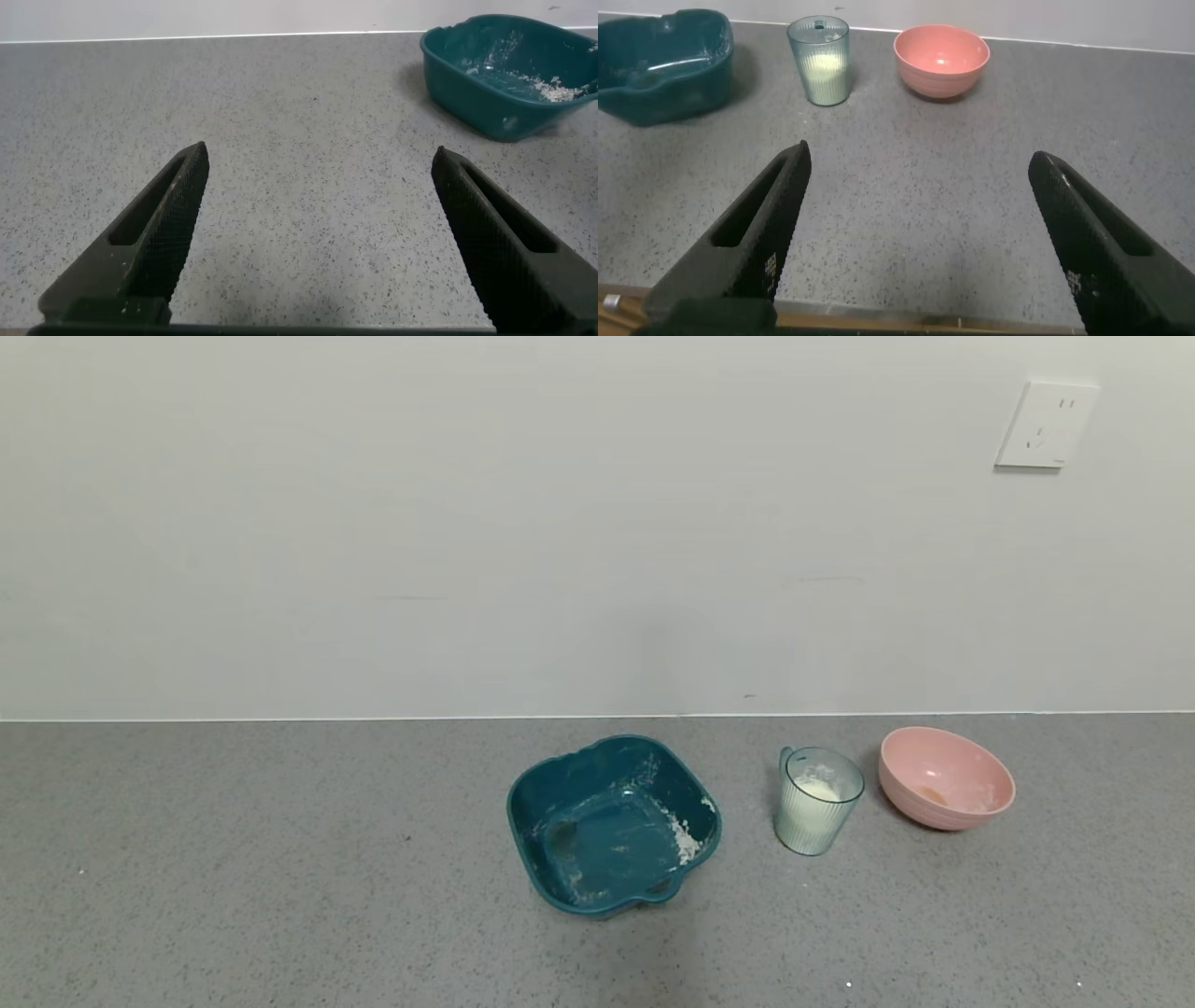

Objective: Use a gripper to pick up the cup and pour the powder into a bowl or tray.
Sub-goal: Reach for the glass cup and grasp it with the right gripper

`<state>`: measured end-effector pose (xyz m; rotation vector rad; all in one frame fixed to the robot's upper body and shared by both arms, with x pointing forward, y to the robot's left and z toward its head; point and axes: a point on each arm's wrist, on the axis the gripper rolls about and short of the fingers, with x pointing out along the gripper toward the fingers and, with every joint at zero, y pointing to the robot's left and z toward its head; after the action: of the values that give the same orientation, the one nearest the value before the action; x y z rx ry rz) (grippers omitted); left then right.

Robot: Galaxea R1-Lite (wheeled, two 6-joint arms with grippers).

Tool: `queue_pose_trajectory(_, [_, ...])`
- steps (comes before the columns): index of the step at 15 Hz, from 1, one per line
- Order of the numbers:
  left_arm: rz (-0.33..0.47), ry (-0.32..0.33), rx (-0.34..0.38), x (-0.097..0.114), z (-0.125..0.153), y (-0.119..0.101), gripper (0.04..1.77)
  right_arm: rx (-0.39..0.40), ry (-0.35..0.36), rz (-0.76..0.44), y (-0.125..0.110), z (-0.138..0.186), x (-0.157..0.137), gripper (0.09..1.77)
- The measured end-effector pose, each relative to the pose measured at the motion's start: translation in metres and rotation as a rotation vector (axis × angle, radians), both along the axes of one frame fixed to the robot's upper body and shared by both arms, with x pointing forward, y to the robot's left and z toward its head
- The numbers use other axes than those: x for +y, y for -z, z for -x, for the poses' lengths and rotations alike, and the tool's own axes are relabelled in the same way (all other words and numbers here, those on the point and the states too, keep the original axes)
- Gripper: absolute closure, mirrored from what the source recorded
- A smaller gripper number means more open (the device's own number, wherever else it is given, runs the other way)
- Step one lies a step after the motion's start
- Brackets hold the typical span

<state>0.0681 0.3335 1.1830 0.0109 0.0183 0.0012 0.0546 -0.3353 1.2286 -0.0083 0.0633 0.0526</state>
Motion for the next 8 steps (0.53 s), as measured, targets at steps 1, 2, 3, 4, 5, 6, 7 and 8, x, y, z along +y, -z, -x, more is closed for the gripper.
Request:
queue_pose_trajectory(1, [0.0, 0.0, 0.0, 0.0, 0.0, 0.0, 0.09, 0.03, -0.001, 0.001, -0.005, -0.001, 0.0, 0.16])
queue_pose_trajectory(2, [0.0, 0.0, 0.0, 0.0, 0.0, 0.0, 0.09, 0.043, -0.002, 0.001, -0.012, -0.004, 0.0, 0.16])
queue_pose_trajectory(3, [0.0, 0.0, 0.0, 0.0, 0.0, 0.0, 0.09, 0.059, -0.006, 0.002, -0.017, -0.007, 0.0, 0.16])
queue_pose_trajectory(4, [0.0, 0.0, 0.0, 0.0, 0.0, 0.0, 0.09, 0.082, -0.01, 0.002, -0.022, -0.011, 0.0, 0.16])
queue_pose_trajectory(5, [0.0, 0.0, 0.0, 0.0, 0.0, 0.0, 0.09, 0.11, -0.014, 0.003, -0.026, -0.016, 0.0, 0.16])
queue_pose_trajectory(6, [0.0, 0.0, 0.0, 0.0, 0.0, 0.0, 0.09, 0.141, -0.018, 0.003, -0.031, -0.022, 0.0, 0.16])
queue_pose_trajectory(7, [0.0, 0.0, 0.0, 0.0, 0.0, 0.0, 0.09, 0.174, -0.024, 0.003, -0.036, -0.029, 0.0, 0.16])
queue_pose_trajectory(8, [0.0, 0.0, 0.0, 0.0, 0.0, 0.0, 0.09, 0.207, -0.034, 0.003, -0.041, -0.036, 0.0, 0.16])
